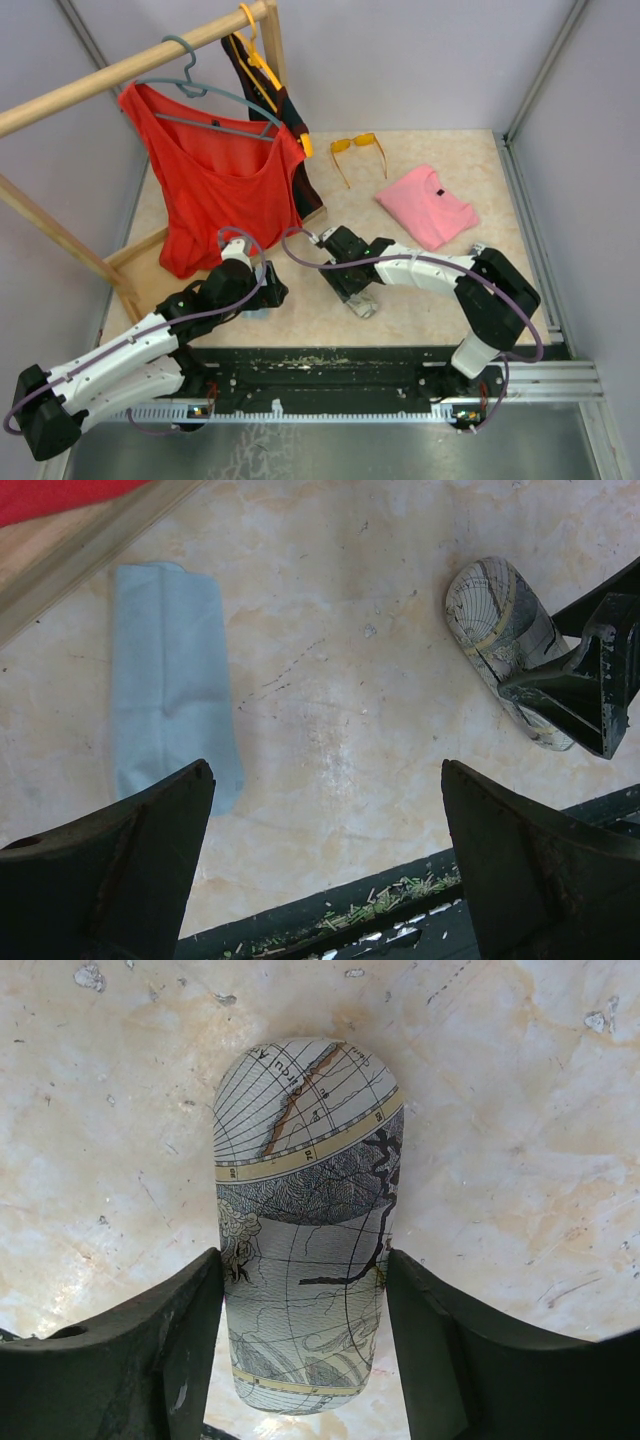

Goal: Organize the sunglasses
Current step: Pick up the sunglasses case from the center of the board.

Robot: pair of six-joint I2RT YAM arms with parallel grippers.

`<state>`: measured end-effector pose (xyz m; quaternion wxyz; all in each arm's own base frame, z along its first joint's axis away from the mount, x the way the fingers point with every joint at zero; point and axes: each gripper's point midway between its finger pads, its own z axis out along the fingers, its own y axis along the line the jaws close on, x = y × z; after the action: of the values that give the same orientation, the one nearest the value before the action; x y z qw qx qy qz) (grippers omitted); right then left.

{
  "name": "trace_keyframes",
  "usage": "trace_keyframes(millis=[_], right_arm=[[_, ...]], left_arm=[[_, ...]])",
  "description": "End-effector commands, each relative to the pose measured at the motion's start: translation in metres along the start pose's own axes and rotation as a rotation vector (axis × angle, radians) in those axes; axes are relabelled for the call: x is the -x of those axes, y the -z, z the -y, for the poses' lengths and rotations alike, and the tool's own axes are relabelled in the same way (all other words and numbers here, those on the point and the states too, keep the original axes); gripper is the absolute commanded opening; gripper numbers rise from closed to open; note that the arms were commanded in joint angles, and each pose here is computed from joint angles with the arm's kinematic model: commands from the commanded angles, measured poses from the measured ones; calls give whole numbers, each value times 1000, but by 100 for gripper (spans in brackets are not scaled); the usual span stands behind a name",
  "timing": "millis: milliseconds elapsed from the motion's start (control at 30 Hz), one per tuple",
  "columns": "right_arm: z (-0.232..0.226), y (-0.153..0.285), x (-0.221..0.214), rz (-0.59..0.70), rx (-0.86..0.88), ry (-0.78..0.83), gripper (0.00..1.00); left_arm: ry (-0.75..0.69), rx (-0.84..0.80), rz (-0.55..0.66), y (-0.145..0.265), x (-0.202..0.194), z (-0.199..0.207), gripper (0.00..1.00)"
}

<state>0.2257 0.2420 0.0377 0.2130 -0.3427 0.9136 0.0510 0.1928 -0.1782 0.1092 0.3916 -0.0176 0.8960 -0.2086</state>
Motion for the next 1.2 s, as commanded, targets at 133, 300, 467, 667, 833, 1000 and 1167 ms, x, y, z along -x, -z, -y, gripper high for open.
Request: trace_keyframes(millis=[133, 300, 467, 667, 833, 1000, 1167], right_arm=[[1, 14, 25, 85, 5, -11, 42], [2, 40, 40, 185, 16, -46, 23], [0, 74, 49, 335, 60, -100, 0], [0, 143, 75, 707, 149, -206, 0], [14, 213, 92, 1047, 183, -300, 0], [0, 273, 104, 1245, 318, -243, 0], [-18, 318, 106, 1401, 488, -210, 0]], left_arm=[[4, -14, 17, 3, 6, 3, 100], [16, -46, 61, 9, 18, 10, 100], [21, -130, 148, 24, 39, 24, 100], [10, -337, 326, 57, 77, 56, 100], [-34, -511, 477, 93, 113, 88, 100], [-136, -666, 555, 127, 137, 124, 100], [-241, -804, 576, 152, 147, 154, 100]])
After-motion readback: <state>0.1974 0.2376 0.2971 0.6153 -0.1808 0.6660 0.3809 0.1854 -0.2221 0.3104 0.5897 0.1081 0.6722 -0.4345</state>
